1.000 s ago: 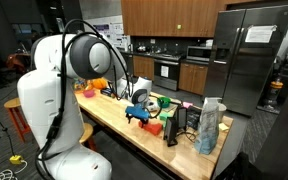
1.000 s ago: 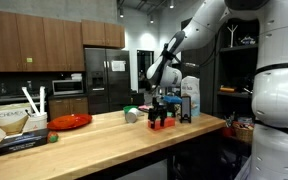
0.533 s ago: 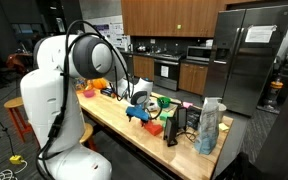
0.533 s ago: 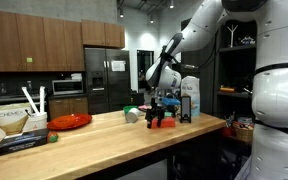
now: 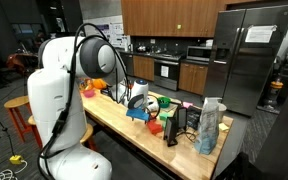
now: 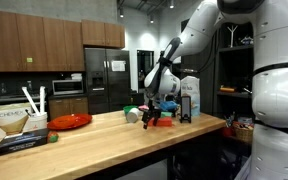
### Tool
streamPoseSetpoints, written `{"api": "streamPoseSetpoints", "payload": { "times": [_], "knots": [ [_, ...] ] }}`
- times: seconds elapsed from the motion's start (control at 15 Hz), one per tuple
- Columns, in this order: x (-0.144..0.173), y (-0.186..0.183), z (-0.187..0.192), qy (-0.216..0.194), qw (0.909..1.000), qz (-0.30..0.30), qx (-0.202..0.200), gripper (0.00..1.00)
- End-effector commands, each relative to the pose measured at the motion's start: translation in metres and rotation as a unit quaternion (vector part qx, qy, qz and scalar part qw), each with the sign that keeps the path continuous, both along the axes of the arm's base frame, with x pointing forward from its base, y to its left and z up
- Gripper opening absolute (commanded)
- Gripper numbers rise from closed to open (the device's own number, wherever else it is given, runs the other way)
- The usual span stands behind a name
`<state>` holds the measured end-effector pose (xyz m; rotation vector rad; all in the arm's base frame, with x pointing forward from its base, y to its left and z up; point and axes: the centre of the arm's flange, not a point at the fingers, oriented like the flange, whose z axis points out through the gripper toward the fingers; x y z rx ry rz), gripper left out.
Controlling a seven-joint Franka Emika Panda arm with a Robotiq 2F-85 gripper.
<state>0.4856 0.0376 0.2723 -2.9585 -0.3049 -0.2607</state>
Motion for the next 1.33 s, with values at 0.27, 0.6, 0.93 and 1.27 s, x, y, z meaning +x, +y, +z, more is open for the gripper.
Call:
{"api": "streamPoseSetpoints", "payload": {
  "times": [0.27,0.6,0.93,1.27],
  "knots": [
    [0.002,-0.008,-0.011,-0.045,0.9980,0.001,-0.043,1.00],
    [-0.002,-0.007,-0.016,-0.078,0.9948,0.007,-0.064,1.00],
    [-0.006,-0.002,-0.007,-0.056,0.9975,0.011,-0.041,1.00],
    [-0.003,0.010,0.030,-0.024,0.9995,0.002,0.020,1.00]
  ]
}}
